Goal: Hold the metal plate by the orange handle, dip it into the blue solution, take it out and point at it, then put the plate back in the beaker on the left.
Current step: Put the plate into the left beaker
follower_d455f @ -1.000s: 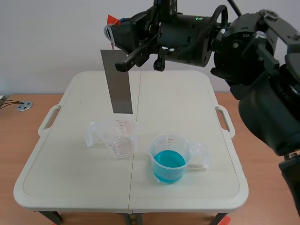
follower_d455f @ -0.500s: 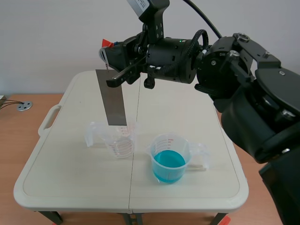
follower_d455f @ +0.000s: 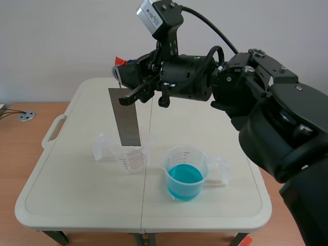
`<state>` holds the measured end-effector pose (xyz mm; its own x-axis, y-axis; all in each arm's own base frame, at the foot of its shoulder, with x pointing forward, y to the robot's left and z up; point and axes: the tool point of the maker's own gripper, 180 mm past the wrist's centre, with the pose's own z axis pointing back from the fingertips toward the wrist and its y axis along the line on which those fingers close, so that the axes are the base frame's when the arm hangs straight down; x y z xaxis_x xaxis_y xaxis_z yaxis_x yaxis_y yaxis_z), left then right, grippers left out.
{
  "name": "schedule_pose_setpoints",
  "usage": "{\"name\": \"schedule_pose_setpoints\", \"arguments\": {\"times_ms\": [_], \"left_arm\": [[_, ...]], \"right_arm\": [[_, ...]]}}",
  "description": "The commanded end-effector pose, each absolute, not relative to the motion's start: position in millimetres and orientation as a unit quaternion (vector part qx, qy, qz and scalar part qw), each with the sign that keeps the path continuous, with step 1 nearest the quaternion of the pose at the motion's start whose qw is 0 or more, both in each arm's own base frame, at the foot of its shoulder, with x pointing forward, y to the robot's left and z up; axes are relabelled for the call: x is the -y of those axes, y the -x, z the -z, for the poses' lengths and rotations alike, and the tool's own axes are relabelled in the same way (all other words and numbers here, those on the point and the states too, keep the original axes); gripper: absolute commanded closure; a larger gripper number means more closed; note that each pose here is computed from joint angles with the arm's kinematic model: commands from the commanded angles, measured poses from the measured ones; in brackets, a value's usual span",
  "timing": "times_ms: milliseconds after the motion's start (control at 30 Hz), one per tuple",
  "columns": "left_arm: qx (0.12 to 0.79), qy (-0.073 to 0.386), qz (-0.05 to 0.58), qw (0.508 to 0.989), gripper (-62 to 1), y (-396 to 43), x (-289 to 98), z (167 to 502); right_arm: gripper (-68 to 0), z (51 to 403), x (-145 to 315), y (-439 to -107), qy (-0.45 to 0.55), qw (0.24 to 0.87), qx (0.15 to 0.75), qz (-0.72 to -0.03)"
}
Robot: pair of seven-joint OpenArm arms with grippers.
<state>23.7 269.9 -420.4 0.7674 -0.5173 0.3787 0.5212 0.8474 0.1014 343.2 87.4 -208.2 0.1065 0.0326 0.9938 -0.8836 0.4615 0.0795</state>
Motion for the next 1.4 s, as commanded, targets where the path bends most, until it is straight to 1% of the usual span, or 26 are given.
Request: {"name": "schedule_pose_setpoints", "arguments": {"times_ms": [0, 300, 500, 933, 1367], "left_arm": [[0.210, 0.008, 0.275, 0.938, -1.8, -29, -267, 418], [0.210, 0.008, 0.275, 0.938, -1.8, -29, -267, 418], [0.210, 0.008, 0.275, 0.938, -1.8, -29, -267, 418], [0.210, 0.008, 0.275, 0.938, -1.8, -29, -266, 418], [0.210, 0.008, 0.275, 0.938, -1.9, -29, -266, 418]], "right_arm": [[-1.5, 193, -89, -349, -0.384, 0.626, 0.581, -0.350], [-1.5, 208, -86, -354, -0.395, 0.637, 0.575, -0.328], [-1.5, 220, -92, -353, -0.406, 0.647, 0.562, -0.317], [-1.5, 249, -105, -341, -0.419, 0.667, 0.524, -0.324], [-1.5, 249, -105, -341, -0.418, 0.667, 0.525, -0.324]]}}
